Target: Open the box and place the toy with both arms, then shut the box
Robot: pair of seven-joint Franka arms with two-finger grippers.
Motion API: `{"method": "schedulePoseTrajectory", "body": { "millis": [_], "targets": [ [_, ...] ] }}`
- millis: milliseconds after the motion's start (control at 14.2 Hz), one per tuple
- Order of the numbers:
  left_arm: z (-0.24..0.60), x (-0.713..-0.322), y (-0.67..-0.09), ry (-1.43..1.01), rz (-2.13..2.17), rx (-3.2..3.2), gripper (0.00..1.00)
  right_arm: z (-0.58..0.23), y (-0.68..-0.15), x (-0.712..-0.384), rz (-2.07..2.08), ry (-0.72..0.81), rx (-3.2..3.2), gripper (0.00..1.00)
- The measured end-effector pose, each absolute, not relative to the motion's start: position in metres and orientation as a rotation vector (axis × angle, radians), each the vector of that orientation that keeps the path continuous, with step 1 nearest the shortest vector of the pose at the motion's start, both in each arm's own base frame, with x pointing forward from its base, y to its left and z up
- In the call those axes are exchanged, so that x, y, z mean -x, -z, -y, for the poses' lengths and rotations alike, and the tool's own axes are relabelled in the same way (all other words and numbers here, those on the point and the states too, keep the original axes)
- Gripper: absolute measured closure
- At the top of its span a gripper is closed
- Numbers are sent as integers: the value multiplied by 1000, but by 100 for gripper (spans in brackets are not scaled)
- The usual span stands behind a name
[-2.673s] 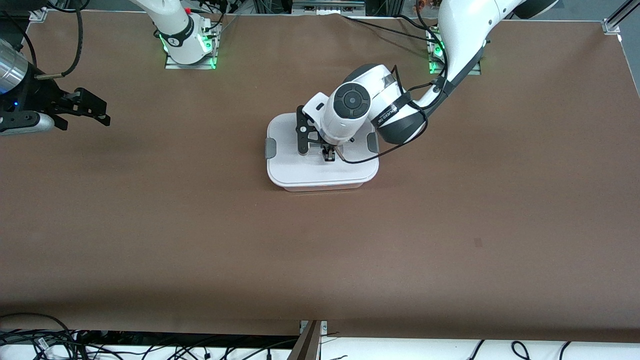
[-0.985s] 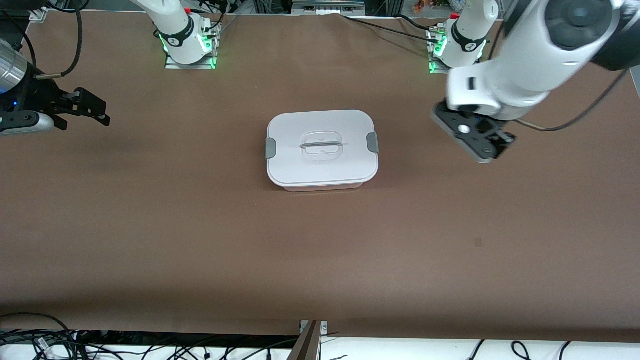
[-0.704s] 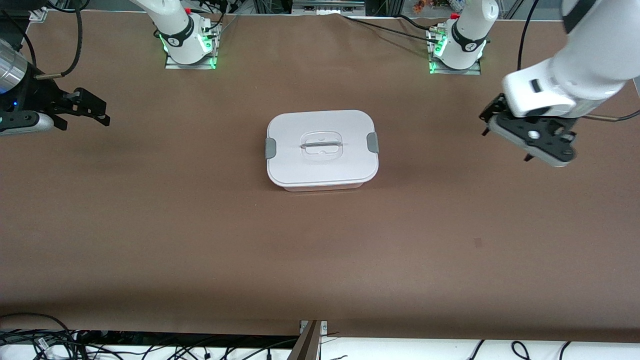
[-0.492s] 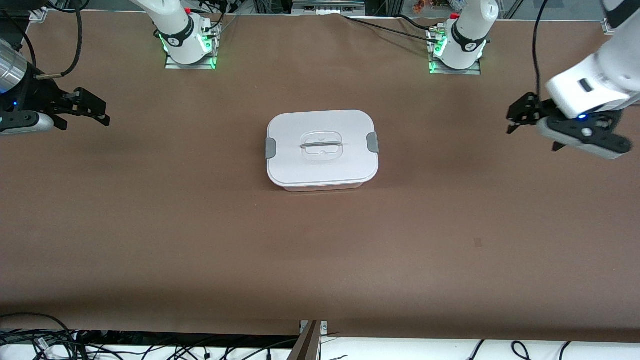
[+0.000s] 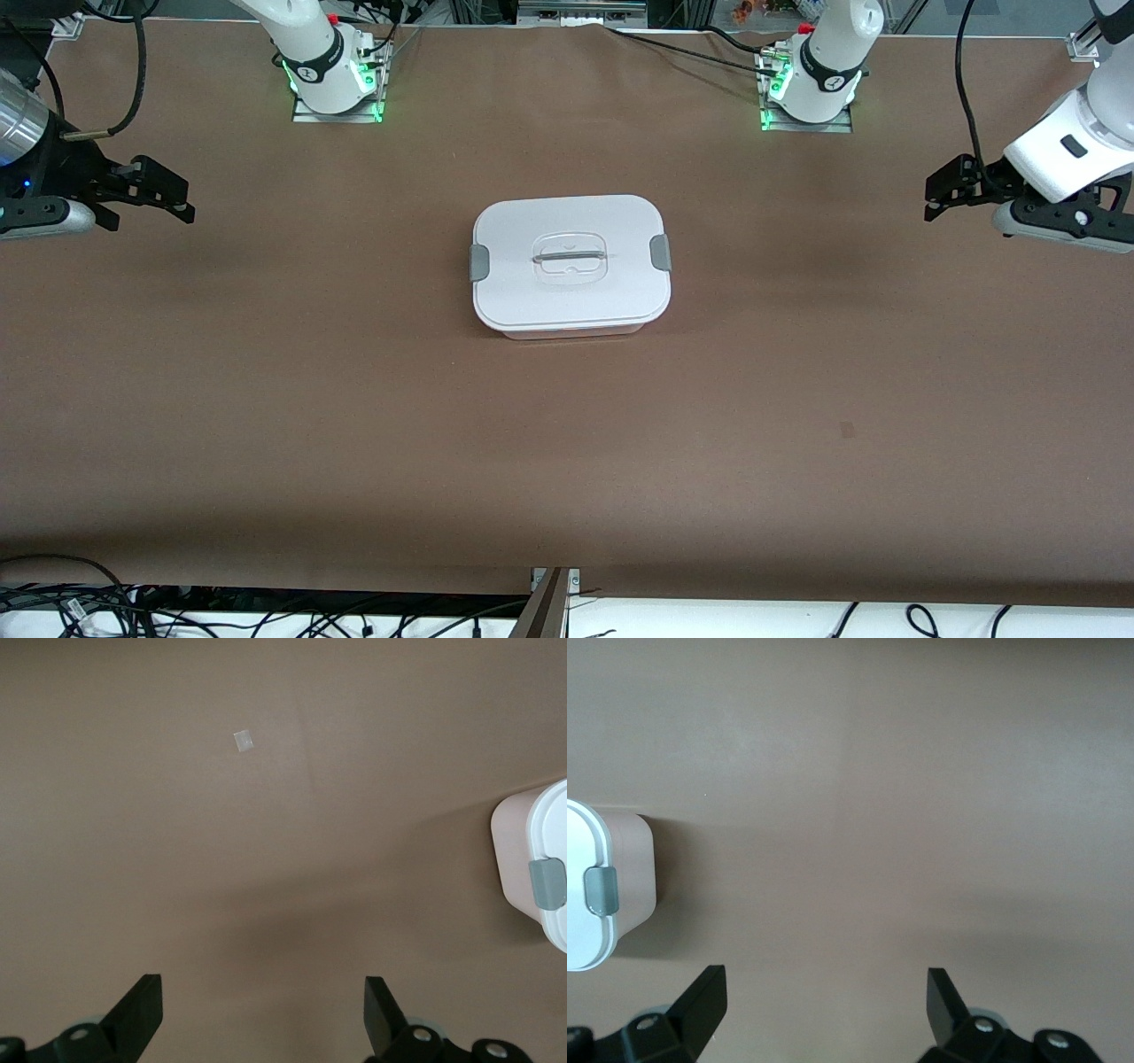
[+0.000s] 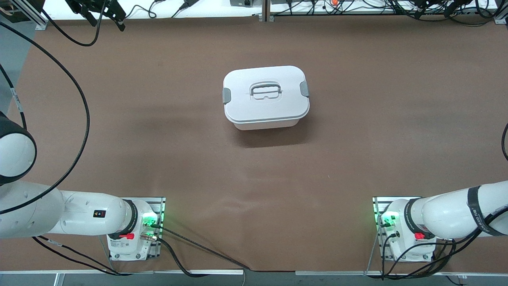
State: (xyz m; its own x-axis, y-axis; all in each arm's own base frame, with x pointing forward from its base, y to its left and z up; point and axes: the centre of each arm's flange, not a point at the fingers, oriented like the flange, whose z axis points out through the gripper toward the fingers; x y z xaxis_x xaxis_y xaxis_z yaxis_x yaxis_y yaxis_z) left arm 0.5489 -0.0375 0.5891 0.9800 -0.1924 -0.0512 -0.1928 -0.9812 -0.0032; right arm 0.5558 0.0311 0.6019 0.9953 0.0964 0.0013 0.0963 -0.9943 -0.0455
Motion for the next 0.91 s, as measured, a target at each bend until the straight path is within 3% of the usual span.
{"method": "schedulePoseTrajectory", "body": {
  "millis": [915],
  "targets": [
    [32, -552, -583, -93, -280, 3120, 0, -31, -602, -556, 149, -1, 3092, 0]
  ]
}}
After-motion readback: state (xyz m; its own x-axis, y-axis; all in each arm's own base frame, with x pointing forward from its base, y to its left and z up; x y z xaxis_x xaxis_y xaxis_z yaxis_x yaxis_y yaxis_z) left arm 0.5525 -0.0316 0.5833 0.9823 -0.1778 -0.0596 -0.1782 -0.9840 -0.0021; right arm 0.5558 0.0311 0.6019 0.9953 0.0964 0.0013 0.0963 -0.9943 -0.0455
